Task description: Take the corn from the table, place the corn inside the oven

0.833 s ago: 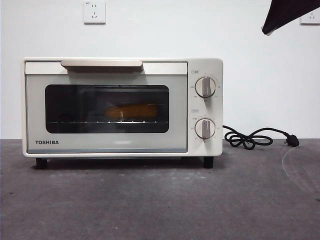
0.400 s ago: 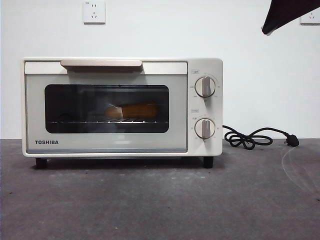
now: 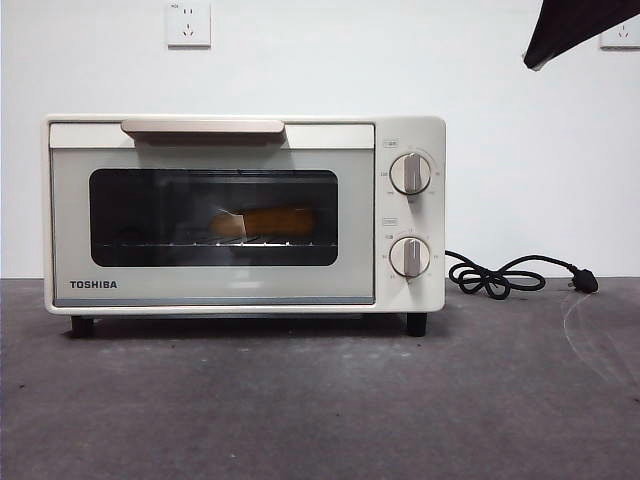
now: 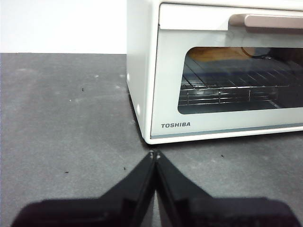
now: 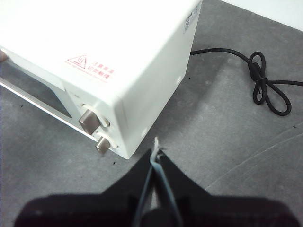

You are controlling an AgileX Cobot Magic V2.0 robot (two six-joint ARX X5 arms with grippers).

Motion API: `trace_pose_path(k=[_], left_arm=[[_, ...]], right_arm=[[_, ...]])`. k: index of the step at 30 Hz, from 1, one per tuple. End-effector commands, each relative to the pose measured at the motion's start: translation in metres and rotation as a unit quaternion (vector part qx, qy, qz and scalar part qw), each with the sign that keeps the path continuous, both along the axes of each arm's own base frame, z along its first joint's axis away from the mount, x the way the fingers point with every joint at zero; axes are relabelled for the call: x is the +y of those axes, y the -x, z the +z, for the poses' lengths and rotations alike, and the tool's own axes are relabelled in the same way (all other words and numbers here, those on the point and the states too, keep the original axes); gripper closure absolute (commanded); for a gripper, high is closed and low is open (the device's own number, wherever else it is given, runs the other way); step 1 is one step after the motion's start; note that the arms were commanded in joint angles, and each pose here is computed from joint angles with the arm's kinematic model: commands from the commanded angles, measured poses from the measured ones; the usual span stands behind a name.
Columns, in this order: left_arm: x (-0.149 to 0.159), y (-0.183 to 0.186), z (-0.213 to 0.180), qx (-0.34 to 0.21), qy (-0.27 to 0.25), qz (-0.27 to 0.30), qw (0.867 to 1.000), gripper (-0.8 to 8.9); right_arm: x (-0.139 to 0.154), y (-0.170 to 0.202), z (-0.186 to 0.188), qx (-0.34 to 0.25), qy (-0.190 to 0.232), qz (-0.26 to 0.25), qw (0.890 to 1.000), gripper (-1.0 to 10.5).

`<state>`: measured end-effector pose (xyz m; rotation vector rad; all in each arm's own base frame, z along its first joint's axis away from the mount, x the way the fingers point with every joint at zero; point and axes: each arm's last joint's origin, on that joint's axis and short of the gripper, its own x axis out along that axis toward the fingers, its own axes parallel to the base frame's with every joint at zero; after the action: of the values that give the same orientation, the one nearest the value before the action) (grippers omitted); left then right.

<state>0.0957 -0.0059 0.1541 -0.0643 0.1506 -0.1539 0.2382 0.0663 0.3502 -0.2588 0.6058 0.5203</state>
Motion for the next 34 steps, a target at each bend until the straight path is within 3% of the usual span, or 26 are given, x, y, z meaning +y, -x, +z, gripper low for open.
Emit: trace_pose_path(k=[1,9,11,14,18,24,30,34], left_arm=[[0.0,-0.001,-0.002,0.0,-0.003,0.003,1.0,8.17],[0.0,-0.001,-0.002,0.0,-0.003,0.003,1.0,8.17],[0.0,-0.001,-0.002,0.001,-0.003,0.003,1.0,8.17],[0.0,-0.001,-0.002,0.002,-0.003,0.003,1.0,8.17],[0.0,-0.001,-0.003,0.003,-0.003,0.003,1.0,8.17],[0.0,-0.001,-0.003,0.003,-0.003,0.003,1.0,8.17],[0.0,-0.001,-0.003,0.003,-0.003,0.003,1.0,8.17],[0.0,-0.001,-0.003,0.003,-0.003,0.003,1.0,8.17]], right_arm=[[0.0,-0.001,0.0,-0.002,0.002,0.0,1.0,9.5],[-0.001,0.0,0.001,-0.007,0.009,-0.009,1.0,9.5],[-0.005,0.002,0.003,-0.026,0.045,-0.01,0.999,9.5],[-0.016,0.01,0.008,-0.034,0.058,-0.034,0.997,9.5],[-0.044,0.03,0.017,-0.048,0.029,-0.103,0.993,9.5],[-0.078,0.07,0.004,-0.115,-0.015,-0.212,0.97,9.5],[-0.081,0.101,-0.049,-0.238,-0.031,-0.217,0.946,9.5],[-0.08,0.113,-0.09,-0.286,-0.059,-0.226,0.929,9.5]])
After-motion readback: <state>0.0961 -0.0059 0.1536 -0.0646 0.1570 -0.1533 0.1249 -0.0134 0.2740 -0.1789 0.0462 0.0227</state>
